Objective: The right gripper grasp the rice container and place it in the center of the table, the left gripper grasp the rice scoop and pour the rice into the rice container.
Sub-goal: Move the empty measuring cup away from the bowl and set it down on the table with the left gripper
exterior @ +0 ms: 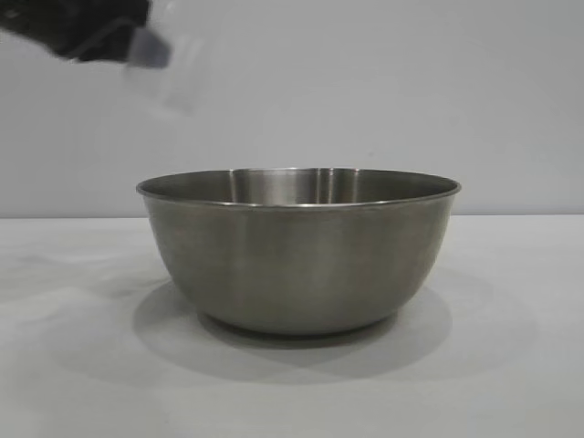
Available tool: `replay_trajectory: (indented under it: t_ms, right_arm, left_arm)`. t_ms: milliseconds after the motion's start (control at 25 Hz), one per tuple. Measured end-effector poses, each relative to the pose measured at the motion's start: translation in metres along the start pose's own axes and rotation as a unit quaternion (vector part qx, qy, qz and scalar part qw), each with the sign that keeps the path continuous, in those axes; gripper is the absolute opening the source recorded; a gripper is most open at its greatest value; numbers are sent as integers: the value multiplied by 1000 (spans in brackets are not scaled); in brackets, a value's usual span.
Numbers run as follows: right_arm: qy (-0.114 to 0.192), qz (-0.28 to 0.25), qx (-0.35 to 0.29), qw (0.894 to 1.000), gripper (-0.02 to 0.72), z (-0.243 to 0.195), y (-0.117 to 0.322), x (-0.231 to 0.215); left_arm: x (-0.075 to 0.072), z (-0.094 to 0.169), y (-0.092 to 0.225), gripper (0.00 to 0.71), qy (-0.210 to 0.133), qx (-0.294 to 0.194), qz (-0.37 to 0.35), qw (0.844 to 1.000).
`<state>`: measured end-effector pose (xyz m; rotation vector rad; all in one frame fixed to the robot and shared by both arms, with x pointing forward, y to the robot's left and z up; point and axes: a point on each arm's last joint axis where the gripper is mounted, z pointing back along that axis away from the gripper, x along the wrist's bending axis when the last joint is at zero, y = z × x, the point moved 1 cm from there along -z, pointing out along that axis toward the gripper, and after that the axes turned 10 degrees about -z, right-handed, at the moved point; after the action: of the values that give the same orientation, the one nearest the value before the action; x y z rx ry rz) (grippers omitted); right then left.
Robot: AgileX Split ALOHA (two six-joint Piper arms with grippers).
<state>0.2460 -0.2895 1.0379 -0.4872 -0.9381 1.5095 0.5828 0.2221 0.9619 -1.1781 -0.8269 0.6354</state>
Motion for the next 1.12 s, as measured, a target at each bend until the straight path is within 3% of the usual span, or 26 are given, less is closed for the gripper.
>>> replay_trajectory:
  t_ms: [80, 200, 320, 560, 1120]
  right_arm:
    - [0, 0, 0, 1000, 267, 0, 0, 0]
    - [0, 0, 0, 1000, 267, 0, 0, 0]
    - [0, 0, 0, 1000, 267, 0, 0, 0]
    - [0, 0, 0, 1000, 267, 0, 0, 0]
    - [0, 0, 1, 1000, 267, 0, 0, 0]
  left_arm:
    - [-1, 14, 16, 0, -28, 13, -17, 999]
    - [0, 27, 28, 0, -83, -9, -12, 996]
    - [-3, 31, 47, 0, -106, -4, 7, 994]
    - [-14, 29, 90, 0, -95, 64, 17, 993]
    - [-25, 40, 112, 0, -89, 110, 9, 990]
